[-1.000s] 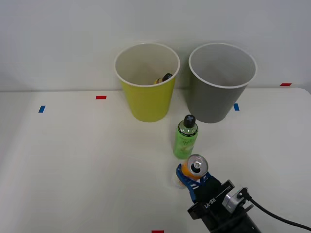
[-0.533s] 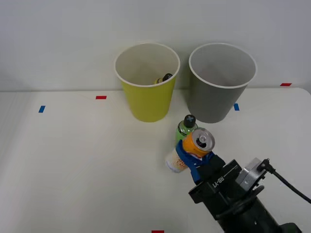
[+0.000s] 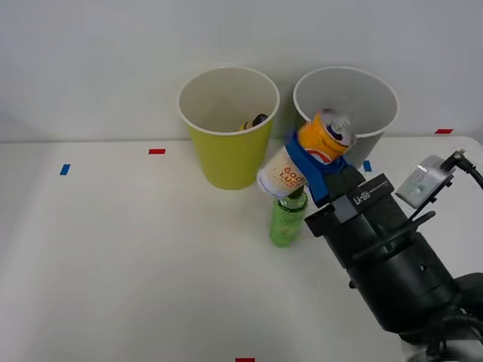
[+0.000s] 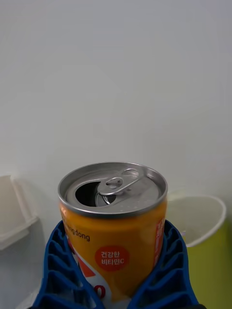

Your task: Put cans in the gray bin, plastic bottles in the light green bin

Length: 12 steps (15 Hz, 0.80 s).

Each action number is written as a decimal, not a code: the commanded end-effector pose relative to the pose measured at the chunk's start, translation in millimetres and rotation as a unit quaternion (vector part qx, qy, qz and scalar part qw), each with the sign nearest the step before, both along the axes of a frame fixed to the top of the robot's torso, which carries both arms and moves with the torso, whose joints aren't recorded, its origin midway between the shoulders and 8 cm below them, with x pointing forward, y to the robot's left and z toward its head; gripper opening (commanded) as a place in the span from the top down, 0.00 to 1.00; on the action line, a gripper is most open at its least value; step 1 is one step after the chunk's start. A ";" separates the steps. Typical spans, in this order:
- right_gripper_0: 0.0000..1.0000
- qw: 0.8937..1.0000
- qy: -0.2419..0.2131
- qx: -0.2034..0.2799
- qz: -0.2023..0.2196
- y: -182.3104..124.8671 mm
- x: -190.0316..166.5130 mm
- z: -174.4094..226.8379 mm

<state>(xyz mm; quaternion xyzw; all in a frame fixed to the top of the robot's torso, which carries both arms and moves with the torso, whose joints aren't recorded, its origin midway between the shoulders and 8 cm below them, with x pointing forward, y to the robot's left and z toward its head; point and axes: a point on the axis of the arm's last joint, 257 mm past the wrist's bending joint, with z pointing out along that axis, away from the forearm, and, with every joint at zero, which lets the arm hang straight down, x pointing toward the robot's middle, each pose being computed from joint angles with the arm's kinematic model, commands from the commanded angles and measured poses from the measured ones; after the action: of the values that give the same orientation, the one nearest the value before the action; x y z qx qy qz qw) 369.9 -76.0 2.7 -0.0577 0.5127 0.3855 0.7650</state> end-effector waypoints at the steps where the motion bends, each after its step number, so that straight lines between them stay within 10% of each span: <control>1: 1.00 1.000 -0.010 0.014 0.005 -13.1 26.5 38.9; 12: 1.00 0.994 -0.020 -0.026 -0.101 -83.8 174.2 71.9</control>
<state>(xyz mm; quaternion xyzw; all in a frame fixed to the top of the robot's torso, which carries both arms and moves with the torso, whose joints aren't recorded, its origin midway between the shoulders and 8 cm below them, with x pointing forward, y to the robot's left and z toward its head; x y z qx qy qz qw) 536.3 -154.1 72.8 -0.0309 0.5077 0.3045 0.8054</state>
